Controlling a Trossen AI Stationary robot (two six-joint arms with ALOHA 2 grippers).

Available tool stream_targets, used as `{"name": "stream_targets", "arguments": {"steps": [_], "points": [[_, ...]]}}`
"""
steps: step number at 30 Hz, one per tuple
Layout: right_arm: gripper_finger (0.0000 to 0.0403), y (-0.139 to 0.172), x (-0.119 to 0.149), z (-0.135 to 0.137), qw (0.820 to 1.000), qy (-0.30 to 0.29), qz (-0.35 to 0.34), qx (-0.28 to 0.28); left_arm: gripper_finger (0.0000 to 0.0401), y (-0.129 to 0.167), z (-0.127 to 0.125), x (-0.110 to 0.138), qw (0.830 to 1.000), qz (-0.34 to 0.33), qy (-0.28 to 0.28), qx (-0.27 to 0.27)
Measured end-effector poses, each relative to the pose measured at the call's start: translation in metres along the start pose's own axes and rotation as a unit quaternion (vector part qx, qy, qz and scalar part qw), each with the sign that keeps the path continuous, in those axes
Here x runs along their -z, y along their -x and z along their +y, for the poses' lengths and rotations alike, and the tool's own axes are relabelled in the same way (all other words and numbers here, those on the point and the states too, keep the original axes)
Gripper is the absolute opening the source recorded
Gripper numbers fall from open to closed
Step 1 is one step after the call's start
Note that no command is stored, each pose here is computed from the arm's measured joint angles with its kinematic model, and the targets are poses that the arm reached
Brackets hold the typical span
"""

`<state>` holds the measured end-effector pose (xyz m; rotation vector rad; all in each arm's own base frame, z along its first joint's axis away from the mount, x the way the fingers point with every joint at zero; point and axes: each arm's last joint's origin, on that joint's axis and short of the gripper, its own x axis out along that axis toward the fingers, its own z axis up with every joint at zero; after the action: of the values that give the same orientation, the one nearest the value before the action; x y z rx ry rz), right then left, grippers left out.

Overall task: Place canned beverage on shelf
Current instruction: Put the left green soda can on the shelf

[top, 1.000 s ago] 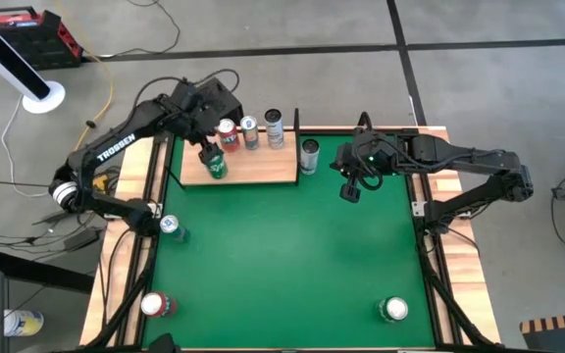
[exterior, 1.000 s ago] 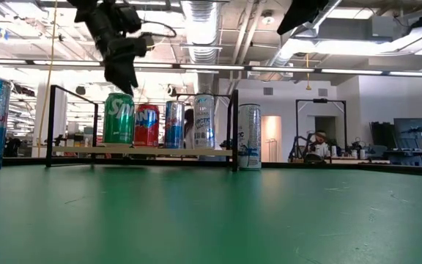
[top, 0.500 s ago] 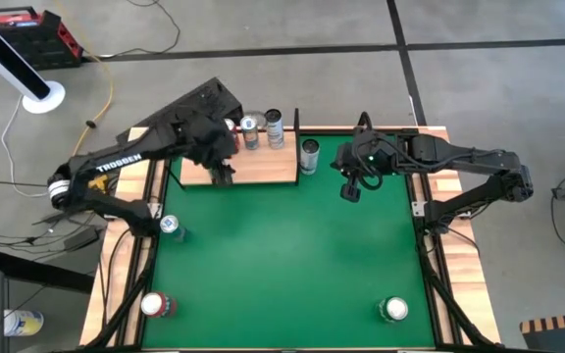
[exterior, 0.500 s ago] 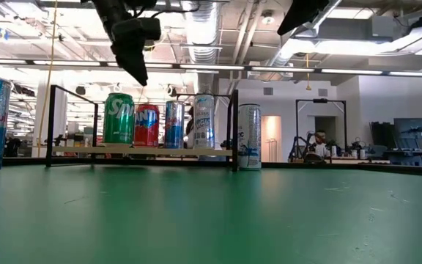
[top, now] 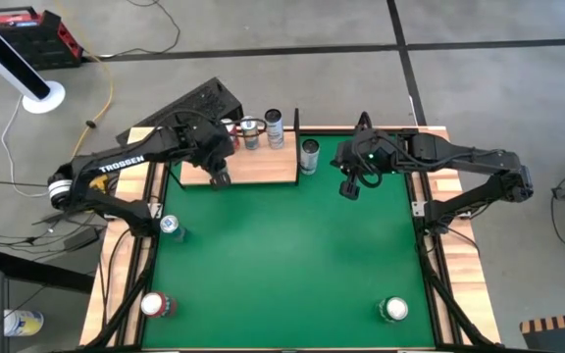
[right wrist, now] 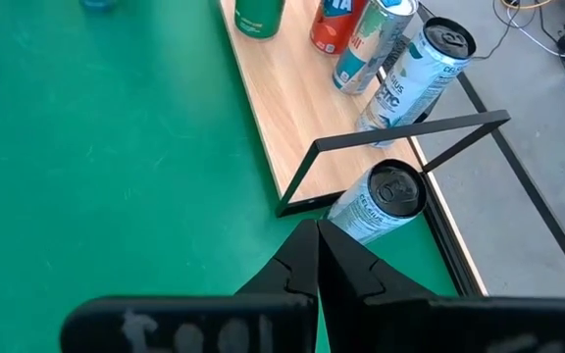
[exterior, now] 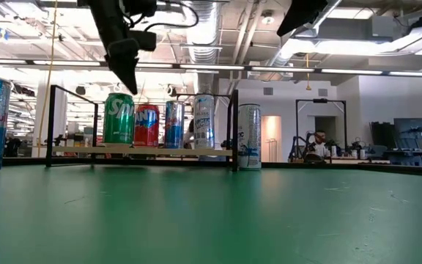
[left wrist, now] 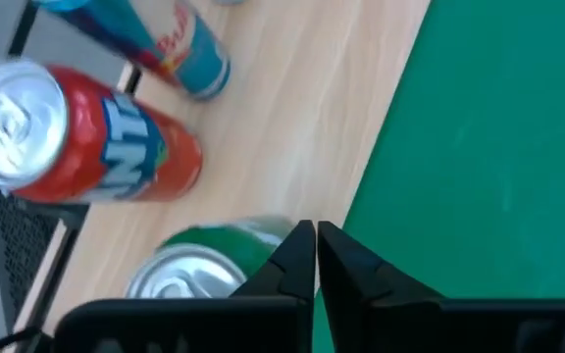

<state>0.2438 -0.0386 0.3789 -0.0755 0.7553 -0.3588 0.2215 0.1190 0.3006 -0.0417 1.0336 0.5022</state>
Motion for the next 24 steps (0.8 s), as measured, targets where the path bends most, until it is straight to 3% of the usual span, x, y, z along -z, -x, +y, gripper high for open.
{"name": "stream_targets", "arguments": {"steps": [12, 24], "points": [[0.0026, 0.000, 0.000, 0.000, 1.000, 0.000, 0.000, 0.000, 0.0000, -0.010, 0.011, 0.012, 0.997, 0.038, 0.011, -0.066], [0.0027, 0.000, 0.000, 0.000, 1.000, 0.000, 0.000, 0.000, 0.0000, -0.010, 0.018, 0.023, 0.994, 0.090, 0.006, -0.068]]}}
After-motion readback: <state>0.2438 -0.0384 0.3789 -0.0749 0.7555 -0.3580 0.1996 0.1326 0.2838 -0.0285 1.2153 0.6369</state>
